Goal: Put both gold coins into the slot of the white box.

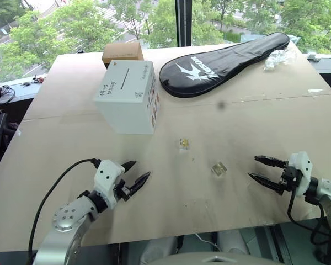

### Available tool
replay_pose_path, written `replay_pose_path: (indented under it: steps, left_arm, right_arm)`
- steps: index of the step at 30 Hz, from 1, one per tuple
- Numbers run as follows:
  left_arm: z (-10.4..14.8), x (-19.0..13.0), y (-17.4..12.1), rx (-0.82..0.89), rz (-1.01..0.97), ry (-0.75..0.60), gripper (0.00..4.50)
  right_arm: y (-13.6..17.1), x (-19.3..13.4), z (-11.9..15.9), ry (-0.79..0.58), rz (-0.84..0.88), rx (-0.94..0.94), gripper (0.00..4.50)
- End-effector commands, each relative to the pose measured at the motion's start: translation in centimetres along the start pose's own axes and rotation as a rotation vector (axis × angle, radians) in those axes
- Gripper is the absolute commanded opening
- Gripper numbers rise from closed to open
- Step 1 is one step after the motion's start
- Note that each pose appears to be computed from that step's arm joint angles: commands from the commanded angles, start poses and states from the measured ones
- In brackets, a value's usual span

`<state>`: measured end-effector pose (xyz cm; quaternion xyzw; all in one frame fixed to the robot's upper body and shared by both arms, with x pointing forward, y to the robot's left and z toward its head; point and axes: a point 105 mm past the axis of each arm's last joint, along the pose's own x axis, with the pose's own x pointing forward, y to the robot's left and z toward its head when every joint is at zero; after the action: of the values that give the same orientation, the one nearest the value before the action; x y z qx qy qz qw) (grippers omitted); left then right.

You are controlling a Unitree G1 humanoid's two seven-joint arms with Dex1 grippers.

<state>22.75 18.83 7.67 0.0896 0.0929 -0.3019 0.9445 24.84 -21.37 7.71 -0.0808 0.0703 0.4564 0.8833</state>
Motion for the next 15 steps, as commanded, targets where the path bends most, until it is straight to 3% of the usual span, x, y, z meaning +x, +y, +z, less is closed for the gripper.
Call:
replay_pose_path:
  steps: [1,15]
  left_arm:
    - [0.44,-0.43,0.30,0.030,0.006,-0.012,3.13]
    - [0.93,-0.60,0.16,0.041,-0.012,-0.043,3.13]
  right_arm:
    - [-0.12,-0.34,0.72,-0.009,0.004,-0.040,3.35]
    - [0.48,0.09,0.81,-0.032,0.015,-0.028,3.35]
